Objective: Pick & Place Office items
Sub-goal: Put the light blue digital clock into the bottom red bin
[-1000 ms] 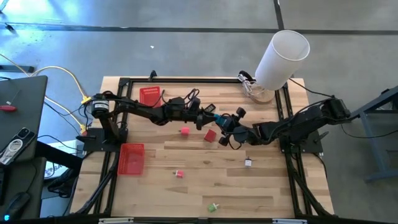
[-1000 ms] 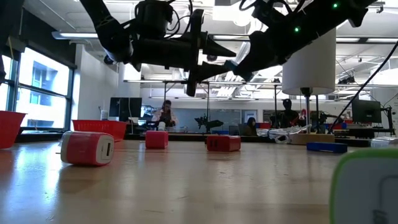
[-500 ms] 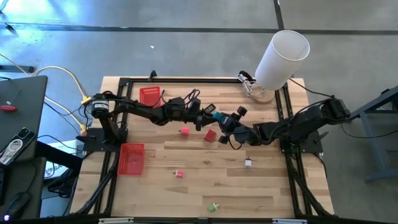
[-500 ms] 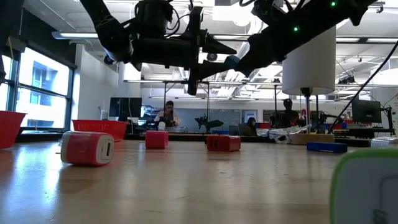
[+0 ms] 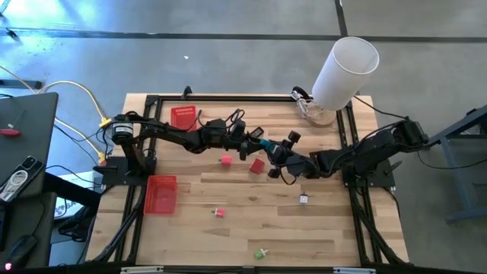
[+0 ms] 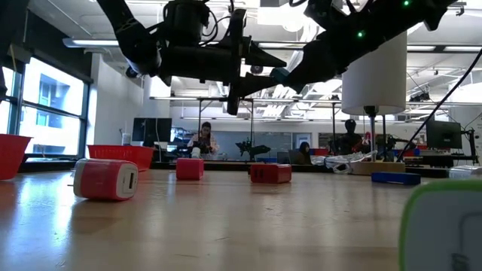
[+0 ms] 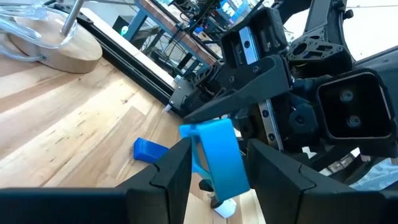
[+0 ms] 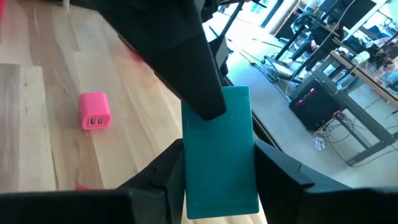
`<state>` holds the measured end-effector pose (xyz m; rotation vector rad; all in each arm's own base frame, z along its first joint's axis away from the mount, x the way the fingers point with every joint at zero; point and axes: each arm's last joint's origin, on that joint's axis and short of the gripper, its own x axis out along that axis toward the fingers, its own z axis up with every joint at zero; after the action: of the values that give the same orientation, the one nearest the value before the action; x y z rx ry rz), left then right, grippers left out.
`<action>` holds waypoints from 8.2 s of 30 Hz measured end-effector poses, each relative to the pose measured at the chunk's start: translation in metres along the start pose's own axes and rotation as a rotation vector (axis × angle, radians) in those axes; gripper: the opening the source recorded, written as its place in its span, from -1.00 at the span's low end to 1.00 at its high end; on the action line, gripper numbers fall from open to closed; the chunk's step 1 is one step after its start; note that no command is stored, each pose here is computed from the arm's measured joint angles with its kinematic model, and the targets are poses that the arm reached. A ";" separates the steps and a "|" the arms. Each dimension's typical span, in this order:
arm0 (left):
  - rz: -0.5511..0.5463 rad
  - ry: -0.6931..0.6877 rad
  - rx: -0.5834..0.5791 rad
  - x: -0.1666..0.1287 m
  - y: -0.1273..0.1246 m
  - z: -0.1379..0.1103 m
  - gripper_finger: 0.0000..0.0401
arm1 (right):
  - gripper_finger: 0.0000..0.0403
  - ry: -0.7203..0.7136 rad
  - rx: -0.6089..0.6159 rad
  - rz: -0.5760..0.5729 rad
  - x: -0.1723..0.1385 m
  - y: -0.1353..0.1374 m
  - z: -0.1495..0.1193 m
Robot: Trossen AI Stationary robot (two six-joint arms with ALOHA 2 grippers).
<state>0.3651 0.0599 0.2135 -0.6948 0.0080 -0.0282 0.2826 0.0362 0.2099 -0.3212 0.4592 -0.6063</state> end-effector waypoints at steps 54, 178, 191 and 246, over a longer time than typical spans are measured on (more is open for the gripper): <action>-0.072 0.063 -0.001 -0.003 0.007 0.005 -0.74 | 0.28 -0.088 0.028 0.068 -0.029 0.025 0.007; 0.720 0.880 -0.059 -0.172 -0.146 0.022 -0.69 | 0.07 0.054 0.034 0.109 -0.026 0.021 -0.010; 0.728 0.845 0.014 -0.202 -0.163 0.015 -0.69 | 0.07 0.052 0.045 0.101 -0.024 0.020 -0.009; 1.005 0.682 -0.318 -0.272 -0.141 -0.070 -0.69 | 0.07 -0.021 0.132 0.190 0.000 0.002 0.003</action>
<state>0.0892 -0.0853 0.2498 -0.9065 1.0300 0.7147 0.2851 0.0384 0.2121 -0.1556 0.4217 -0.4449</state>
